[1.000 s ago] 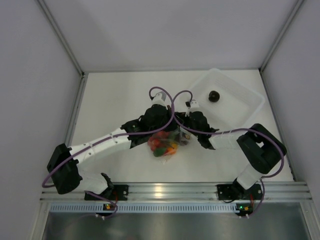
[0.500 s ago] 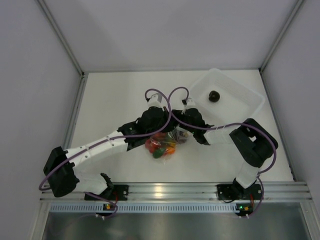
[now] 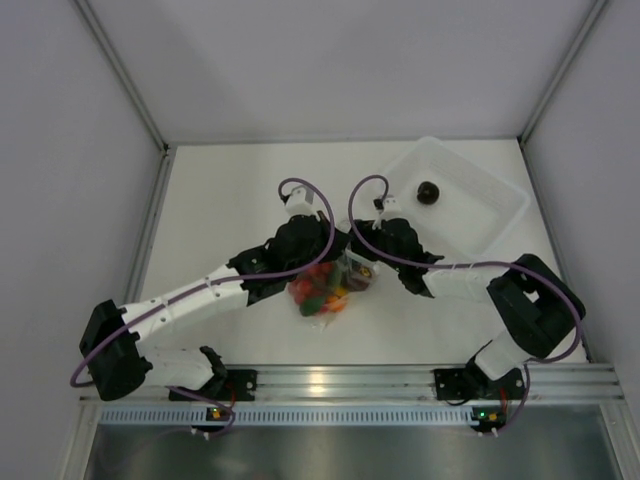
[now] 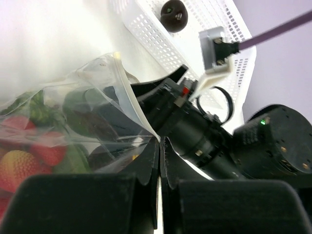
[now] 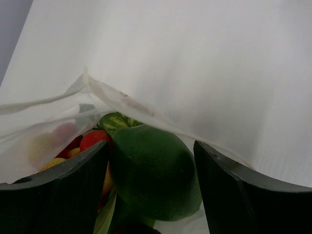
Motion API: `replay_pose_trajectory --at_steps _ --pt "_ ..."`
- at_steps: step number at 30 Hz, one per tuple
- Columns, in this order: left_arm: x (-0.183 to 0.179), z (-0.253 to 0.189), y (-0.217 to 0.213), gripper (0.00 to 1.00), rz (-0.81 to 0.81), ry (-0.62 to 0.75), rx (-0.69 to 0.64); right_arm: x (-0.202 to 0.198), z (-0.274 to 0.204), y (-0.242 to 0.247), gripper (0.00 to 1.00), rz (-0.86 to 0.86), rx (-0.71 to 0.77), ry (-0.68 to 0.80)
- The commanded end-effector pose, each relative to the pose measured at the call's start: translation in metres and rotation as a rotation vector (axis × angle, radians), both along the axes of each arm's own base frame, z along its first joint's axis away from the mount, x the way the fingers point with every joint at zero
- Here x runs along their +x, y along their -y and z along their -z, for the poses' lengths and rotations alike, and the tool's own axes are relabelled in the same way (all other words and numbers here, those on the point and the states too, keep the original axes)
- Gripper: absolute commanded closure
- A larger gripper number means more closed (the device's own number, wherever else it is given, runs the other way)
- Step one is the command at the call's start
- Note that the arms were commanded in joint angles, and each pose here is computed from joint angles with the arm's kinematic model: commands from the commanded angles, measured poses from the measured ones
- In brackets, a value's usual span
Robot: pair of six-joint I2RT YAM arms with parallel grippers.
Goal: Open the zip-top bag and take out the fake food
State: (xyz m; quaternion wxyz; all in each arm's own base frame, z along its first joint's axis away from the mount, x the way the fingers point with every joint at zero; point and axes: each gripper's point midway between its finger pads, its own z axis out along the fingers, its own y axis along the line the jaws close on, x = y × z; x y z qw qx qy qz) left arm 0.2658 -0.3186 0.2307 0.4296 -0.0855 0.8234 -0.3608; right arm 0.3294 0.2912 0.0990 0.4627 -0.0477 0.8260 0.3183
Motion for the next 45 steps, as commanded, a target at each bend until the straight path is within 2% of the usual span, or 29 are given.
replay_pose_trajectory --at_steps 1,8,12,16,19,24,27,33,40,41,42,45 --pt "0.014 -0.016 -0.007 1.0 -0.055 0.068 -0.025 -0.001 -0.031 0.006 0.54 -0.011 0.026 0.068" --pt "0.023 -0.005 -0.013 1.0 -0.069 0.046 -0.013 -0.014 -0.06 0.014 0.54 -0.028 0.025 0.122" --pt "0.023 -0.007 -0.01 1.0 -0.051 0.039 -0.02 -0.015 -0.047 0.007 0.47 -0.082 -0.016 0.094" --pt "0.018 -0.011 0.001 1.0 0.002 0.034 -0.057 -0.013 -0.035 -0.006 0.44 -0.12 0.003 0.042" --pt "0.012 -0.019 0.011 1.0 0.059 0.045 -0.102 -0.01 -0.032 -0.026 0.34 -0.186 0.0 0.025" --pt "0.008 -0.019 0.019 1.0 0.11 0.045 -0.113 -0.004 -0.007 -0.034 0.13 -0.172 -0.132 -0.012" --pt "0.008 -0.015 0.018 1.0 0.099 0.037 -0.109 0.005 0.013 -0.026 0.12 -0.097 -0.207 -0.056" --pt "0.016 0.004 0.011 1.0 0.039 0.015 -0.08 -0.005 0.063 -0.007 0.15 -0.044 -0.329 -0.194" --pt "0.021 0.026 0.011 1.0 0.008 -0.022 -0.049 -0.012 0.084 0.003 0.16 -0.009 -0.375 -0.228" --pt "0.021 0.03 0.013 1.0 0.013 -0.032 -0.043 -0.01 0.084 0.004 0.18 0.002 -0.378 -0.223" --pt "0.021 0.031 0.014 1.0 0.015 -0.035 -0.044 -0.008 0.082 0.003 0.28 0.008 -0.369 -0.212" --pt "0.021 0.032 0.015 1.0 0.018 -0.035 -0.039 -0.003 0.067 0.005 0.46 0.033 -0.345 -0.169"
